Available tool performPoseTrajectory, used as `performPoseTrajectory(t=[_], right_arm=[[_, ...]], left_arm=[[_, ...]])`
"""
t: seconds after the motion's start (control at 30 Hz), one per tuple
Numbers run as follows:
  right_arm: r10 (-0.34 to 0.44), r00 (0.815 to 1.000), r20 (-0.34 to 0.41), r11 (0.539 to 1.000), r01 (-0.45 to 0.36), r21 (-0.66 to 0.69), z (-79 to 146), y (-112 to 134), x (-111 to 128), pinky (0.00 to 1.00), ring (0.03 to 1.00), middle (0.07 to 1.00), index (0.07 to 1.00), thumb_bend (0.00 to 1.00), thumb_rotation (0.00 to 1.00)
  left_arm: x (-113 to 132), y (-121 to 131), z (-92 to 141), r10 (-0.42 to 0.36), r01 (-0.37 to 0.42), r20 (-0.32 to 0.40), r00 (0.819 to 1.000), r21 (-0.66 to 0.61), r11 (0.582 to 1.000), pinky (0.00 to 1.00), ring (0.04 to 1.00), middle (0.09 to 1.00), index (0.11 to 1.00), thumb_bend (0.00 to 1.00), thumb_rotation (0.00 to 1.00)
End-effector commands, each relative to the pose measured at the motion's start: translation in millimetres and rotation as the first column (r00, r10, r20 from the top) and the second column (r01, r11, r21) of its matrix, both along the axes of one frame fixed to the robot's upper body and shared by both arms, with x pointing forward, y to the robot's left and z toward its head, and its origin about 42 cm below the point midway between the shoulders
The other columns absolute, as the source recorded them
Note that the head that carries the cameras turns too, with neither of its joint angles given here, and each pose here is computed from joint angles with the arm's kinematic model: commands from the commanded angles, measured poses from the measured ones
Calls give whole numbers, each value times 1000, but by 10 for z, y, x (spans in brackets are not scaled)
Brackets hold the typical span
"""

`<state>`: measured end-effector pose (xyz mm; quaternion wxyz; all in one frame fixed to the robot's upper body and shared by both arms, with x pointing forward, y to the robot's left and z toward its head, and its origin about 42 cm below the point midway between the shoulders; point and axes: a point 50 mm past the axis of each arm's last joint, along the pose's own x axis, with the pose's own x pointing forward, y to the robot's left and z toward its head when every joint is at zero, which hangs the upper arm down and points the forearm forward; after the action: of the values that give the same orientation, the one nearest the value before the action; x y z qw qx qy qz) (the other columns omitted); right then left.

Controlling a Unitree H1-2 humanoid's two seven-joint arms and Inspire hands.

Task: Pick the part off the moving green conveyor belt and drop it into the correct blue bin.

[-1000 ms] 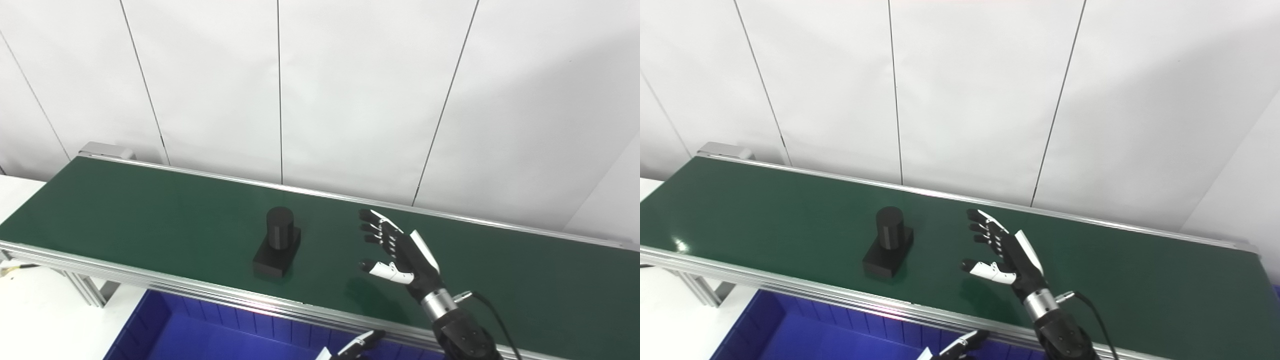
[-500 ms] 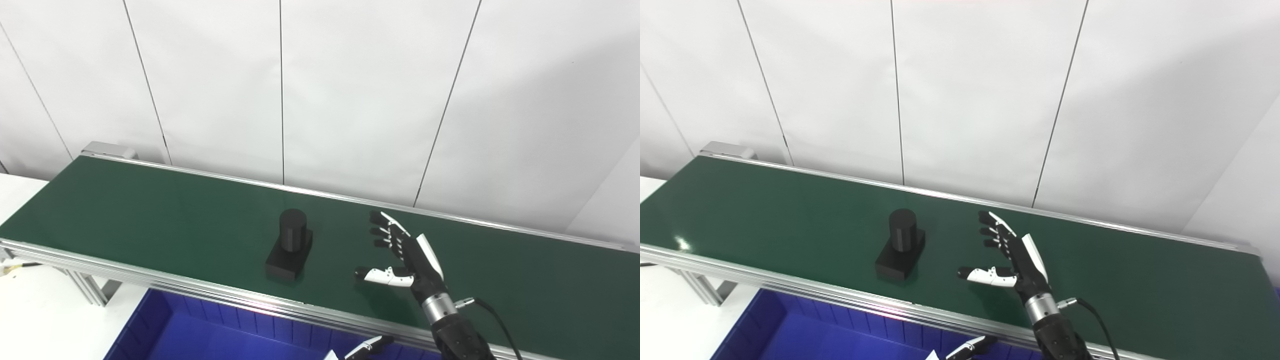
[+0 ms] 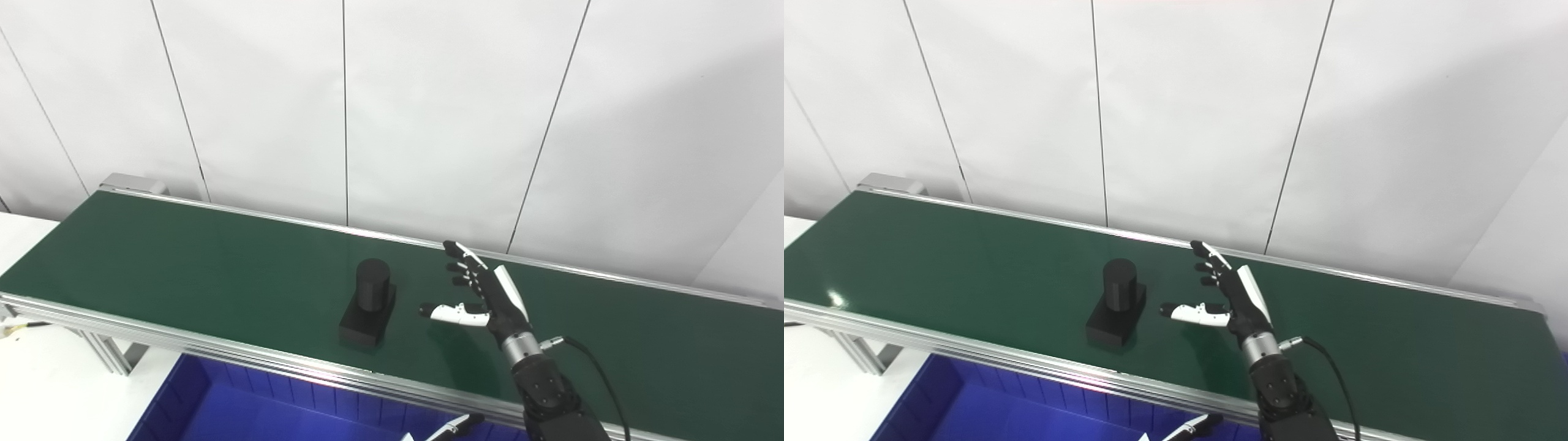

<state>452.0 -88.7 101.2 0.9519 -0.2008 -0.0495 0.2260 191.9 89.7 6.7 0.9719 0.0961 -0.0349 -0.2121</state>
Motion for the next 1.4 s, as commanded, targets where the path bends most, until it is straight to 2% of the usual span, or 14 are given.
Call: performPoseTrajectory(t=[0.0,0.37,0.6,0.97,1.17,1.3,1.37], right_arm=[[11,998,69,1000,-12,12,294,146,174,768,843,908,913,937,313],[25,997,68,1000,-24,-12,305,301,219,721,820,885,888,962,329],[23,998,54,999,-22,-23,267,301,235,746,824,876,880,971,306],[22,998,67,995,-16,-98,308,349,291,690,805,865,849,998,338],[19,998,57,994,-13,-107,302,373,298,724,819,859,836,984,320],[13,997,76,996,-6,-93,314,382,295,711,801,844,812,979,313],[3,995,97,997,4,-71,321,389,282,662,748,800,769,976,281]], left_arm=[[10,-57,120,-8,11,66,998,-36,999,828,906,935,906,1000,975],[-67,-203,146,-37,40,56,998,-62,997,827,906,932,896,1000,957],[-131,-297,185,-52,57,64,997,-76,995,824,902,929,888,1000,954],[-112,-397,195,-56,61,61,997,-88,994,826,907,933,891,1000,949],[-119,-431,204,-55,60,60,997,-94,994,816,903,932,890,1000,945],[-122,-435,203,-55,61,61,997,-93,994,815,902,932,890,1000,948],[-122,-433,197,-55,60,60,997,-92,994,815,902,931,890,1000,949]])
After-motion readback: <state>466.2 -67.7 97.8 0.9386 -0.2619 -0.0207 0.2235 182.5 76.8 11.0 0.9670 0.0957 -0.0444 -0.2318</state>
